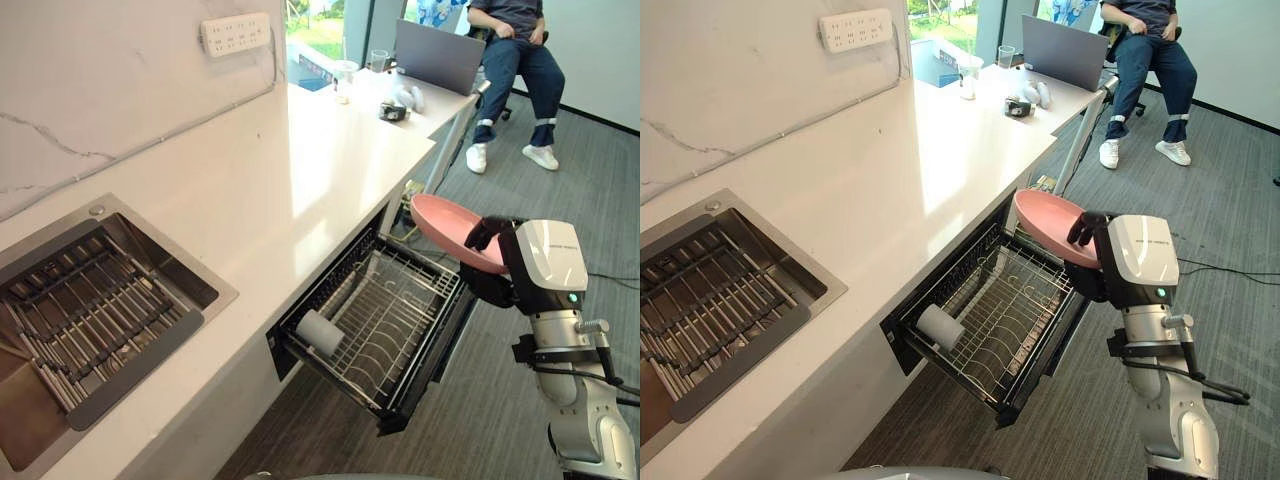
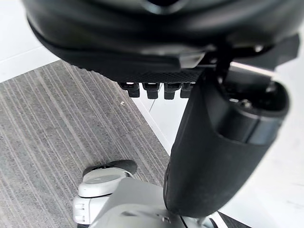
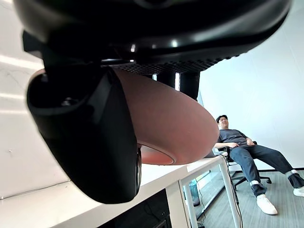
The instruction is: Walk over to the sink, pick up the cup, carry it to the dishwasher, place the cup inside the dishwasher, then close the dishwasher door
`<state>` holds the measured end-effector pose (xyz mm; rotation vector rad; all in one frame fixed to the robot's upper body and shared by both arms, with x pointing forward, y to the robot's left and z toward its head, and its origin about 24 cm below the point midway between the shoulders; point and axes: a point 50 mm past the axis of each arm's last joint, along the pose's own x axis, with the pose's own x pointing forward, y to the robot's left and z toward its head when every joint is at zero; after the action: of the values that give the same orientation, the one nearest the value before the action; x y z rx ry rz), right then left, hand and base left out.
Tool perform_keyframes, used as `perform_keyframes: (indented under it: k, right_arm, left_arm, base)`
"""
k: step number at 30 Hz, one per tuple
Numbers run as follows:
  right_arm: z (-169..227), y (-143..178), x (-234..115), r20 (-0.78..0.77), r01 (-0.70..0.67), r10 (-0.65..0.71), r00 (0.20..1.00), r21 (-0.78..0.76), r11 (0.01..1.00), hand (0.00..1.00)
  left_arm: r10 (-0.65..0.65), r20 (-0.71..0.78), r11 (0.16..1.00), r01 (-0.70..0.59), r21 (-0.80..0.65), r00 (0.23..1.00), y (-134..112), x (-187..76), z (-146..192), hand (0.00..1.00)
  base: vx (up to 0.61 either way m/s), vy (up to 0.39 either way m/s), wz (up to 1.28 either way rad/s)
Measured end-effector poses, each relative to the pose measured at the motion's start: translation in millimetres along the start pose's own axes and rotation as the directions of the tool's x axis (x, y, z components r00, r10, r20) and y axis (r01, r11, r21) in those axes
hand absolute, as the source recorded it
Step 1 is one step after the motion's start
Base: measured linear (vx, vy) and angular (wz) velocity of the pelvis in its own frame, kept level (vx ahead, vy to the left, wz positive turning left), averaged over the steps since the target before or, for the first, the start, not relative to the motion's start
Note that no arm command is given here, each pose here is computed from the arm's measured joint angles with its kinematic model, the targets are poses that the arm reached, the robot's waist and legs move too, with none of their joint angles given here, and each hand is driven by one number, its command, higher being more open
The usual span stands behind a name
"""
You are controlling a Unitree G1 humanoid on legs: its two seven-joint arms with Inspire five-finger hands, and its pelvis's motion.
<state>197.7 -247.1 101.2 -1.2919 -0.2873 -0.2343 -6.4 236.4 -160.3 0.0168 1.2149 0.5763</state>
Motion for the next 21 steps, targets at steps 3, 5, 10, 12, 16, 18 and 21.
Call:
perform_keyframes:
  k: [3, 5, 10, 12, 16, 18, 21]
  right_arm:
    - [1.9, 9.4, -8.9, -0.025, -0.039, 0.039, 0.999, 0.011, 0.999, 0.00]
    - [5.6, 21.2, -11.0, -0.036, -0.071, 0.073, 0.997, 0.046, 0.996, 0.00]
    - [2.8, 57.4, 2.0, -0.098, -0.140, 0.147, 0.984, 0.077, 0.987, 0.00]
    - [-2.0, 69.4, 23.3, -0.153, -0.127, 0.139, 0.978, 0.081, 0.989, 0.00]
    - [-0.4, 66.7, 52.0, -0.161, -0.073, 0.078, 0.984, 0.038, 0.997, 0.00]
    - [4.9, 51.5, 76.7, -0.129, 0.002, -0.002, 0.992, 0.003, 1.000, 0.00]
    - [7.7, 39.6, 101.6, -0.105, 0.035, -0.038, 0.994, -0.037, 0.999, 0.00]
  left_arm:
    - [-0.012, 0.013, 1.000, 0.012, 0.001, 1.000, -3.5, -0.6, 0.6, 1.00]
    - [-0.025, 0.032, 1.000, 0.024, 0.017, 0.999, -5.2, -0.4, 3.3, 1.00]
    - [-0.069, 0.130, 0.996, 0.060, 0.070, 0.989, -6.6, 8.6, 38.5, 1.00]
    - [-0.099, 0.212, 0.995, 0.092, 0.046, 0.972, -17.5, 12.5, 69.3, 1.00]
    - [-0.112, 0.295, 0.992, 0.123, -0.020, 0.949, -27.2, 13.7, 101.3, 1.00]
    - [-0.132, 0.340, 0.988, 0.153, -0.034, 0.931, -35.2, 12.8, 118.2, 1.00]
    - [-0.178, 0.391, 0.977, 0.209, -0.038, 0.903, -51.9, 8.7, 139.1, 1.00]
  base:
    - [-0.11, 0.062, 0.06]
    - [-0.12, 0.058, 0.06]
    - [-0.14, 0.009, 0.09]
    - [-0.12, -0.019, 0.04]
    - [-0.07, 0.012, 0.01]
    - [-0.02, 0.053, 0.00]
    - [0.00, 0.080, 0.04]
